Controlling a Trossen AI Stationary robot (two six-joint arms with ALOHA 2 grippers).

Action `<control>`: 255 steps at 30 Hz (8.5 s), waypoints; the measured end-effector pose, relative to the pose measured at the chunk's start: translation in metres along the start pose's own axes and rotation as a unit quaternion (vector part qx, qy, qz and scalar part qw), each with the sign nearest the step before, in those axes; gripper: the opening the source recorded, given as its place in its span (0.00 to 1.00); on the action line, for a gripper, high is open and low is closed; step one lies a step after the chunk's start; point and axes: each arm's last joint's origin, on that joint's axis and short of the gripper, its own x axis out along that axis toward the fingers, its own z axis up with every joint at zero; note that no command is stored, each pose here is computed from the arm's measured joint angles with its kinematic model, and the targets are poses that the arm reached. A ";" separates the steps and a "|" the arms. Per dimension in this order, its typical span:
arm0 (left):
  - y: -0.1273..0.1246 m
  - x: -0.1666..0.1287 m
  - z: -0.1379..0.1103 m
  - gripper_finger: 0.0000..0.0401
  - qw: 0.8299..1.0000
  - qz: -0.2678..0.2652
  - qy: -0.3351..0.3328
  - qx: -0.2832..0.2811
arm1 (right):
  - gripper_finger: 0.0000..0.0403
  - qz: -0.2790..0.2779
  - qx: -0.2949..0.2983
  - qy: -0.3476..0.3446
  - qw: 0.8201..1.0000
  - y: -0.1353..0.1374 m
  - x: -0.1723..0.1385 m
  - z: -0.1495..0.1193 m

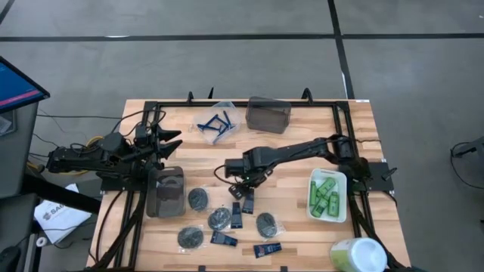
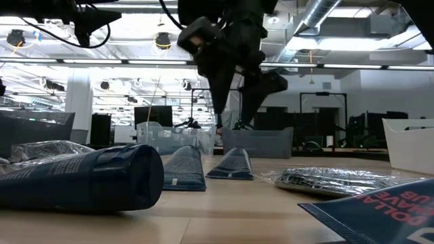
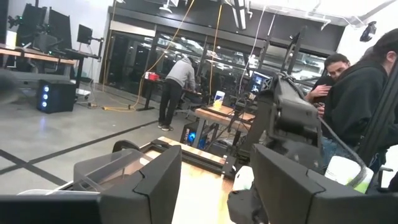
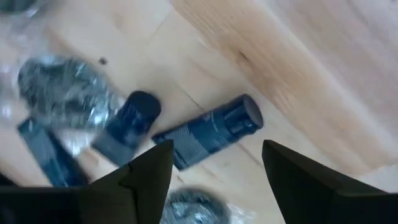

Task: Pick & Place Travel size toiletries
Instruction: Put the blue shave cream into the top black bin

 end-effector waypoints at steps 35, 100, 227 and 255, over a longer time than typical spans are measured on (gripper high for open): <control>0.000 0.000 0.001 0.48 1.000 -0.003 -0.003 0.000 | 0.46 -0.041 0.032 -0.016 0.999 -0.001 0.061 0.016; 0.000 0.000 0.001 0.48 1.000 -0.001 -0.003 0.000 | 0.72 -0.106 -0.650 0.050 0.751 0.007 0.066 -0.013; 0.000 0.000 0.002 0.48 1.000 0.009 -0.010 -0.003 | 0.71 0.010 -0.402 -0.012 0.915 0.024 -0.108 -0.163; -0.001 0.006 -0.003 0.48 1.000 0.015 0.010 0.006 | 0.71 -0.028 -0.399 0.035 0.916 0.085 0.077 -0.217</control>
